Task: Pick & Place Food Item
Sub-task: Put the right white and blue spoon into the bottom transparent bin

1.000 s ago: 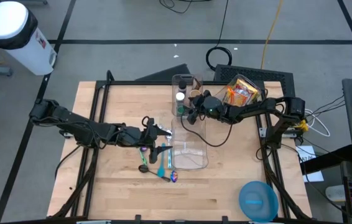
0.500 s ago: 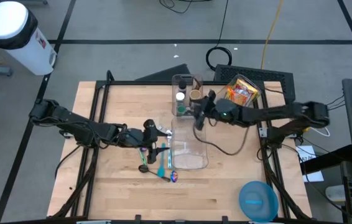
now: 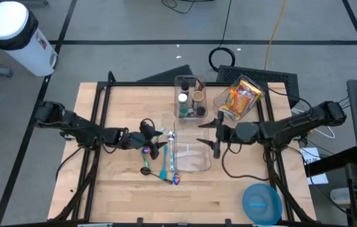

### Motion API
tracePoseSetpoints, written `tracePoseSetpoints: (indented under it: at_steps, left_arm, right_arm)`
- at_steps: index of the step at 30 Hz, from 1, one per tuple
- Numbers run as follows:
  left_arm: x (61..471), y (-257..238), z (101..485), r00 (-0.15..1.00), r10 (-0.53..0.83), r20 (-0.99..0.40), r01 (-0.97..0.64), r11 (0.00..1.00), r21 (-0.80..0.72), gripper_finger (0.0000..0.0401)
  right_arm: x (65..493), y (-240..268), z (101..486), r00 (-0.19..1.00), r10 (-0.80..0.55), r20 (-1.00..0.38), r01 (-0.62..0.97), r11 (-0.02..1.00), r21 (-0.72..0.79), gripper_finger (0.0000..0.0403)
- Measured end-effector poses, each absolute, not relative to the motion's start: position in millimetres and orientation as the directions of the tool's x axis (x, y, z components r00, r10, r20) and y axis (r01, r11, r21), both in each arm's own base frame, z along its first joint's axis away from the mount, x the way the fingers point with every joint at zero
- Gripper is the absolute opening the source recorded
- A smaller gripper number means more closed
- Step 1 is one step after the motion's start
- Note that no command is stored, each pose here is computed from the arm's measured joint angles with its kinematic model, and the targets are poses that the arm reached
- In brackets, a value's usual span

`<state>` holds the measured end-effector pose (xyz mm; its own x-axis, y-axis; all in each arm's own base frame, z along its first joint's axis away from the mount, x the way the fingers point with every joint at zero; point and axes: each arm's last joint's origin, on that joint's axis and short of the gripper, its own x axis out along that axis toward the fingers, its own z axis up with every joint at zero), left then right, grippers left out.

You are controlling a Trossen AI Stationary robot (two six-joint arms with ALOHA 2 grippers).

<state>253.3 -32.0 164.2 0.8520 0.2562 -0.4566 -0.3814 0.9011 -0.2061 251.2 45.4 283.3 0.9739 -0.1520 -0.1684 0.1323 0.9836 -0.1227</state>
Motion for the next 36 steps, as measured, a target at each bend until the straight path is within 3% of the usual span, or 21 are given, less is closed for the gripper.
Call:
tracePoseSetpoints:
  at_steps: [8, 29, 36]
  left_arm:
    - [268, -4, 140, 0.819, 0.280, -0.500, -0.485, 0.804, -0.344, 0.0251]
    - [305, 15, 93, 0.739, 0.281, -0.613, -0.528, 0.806, -0.268, 0.0210]
    - [301, 15, 97, 0.711, 0.278, -0.646, -0.522, 0.824, -0.221, 0.0130]
  right_arm:
    - [250, 52, 285, 0.980, -0.125, -0.155, 0.107, 0.987, -0.123, 0.0235]
    - [250, 52, 285, 0.980, -0.124, -0.154, 0.106, 0.987, -0.122, 0.0235]
    - [250, 52, 285, 0.980, -0.124, -0.154, 0.106, 0.987, -0.123, 0.0235]
